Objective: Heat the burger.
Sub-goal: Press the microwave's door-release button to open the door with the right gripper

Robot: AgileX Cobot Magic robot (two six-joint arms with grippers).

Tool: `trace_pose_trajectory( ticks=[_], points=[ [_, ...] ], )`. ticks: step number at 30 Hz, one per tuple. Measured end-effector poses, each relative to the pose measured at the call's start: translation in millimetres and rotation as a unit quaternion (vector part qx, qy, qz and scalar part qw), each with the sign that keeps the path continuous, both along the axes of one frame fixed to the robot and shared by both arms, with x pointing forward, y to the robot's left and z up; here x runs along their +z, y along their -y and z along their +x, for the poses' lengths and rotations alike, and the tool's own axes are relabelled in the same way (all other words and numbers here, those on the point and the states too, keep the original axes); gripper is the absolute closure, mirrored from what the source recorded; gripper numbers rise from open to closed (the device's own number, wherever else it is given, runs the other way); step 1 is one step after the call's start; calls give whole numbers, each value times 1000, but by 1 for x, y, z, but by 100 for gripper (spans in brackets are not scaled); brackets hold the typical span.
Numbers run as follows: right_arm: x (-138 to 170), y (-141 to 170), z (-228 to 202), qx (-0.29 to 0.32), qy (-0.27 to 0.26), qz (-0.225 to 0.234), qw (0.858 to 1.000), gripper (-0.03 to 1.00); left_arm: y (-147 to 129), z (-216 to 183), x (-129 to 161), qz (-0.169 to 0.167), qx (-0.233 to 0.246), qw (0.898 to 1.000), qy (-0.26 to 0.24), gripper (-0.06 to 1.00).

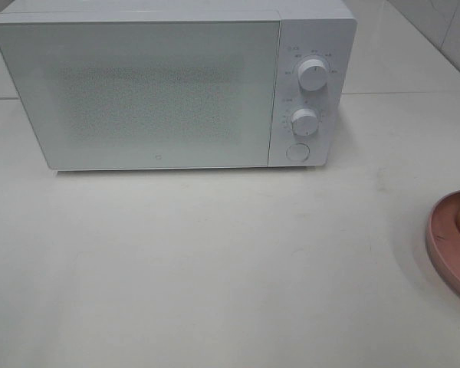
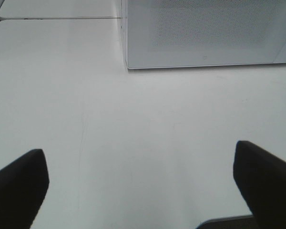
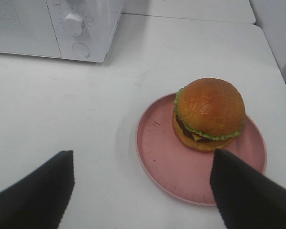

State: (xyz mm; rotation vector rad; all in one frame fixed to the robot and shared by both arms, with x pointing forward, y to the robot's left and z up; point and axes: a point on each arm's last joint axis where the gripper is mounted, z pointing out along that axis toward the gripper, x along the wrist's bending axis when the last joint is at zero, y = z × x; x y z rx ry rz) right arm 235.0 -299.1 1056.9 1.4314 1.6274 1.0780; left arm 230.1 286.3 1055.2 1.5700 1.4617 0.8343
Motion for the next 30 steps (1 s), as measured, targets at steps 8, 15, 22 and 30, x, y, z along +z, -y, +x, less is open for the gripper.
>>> trace_pose_trajectory(
  ticks=[8,15,22,30],
  points=[
    [0,0,0,0,0,0,1000,20,0,0,0,0,0,1000,0,-3],
    [0,0,0,0,0,0,1000,20,0,0,0,0,0,1000,0,-3],
    [7,-1,4,-4,2,9,1000,20,0,0,0,0,0,1000,0,-3],
    [13,-4,26,-4,-12,7,1000,20,0,0,0,0,0,1000,0,-3]
  ],
)
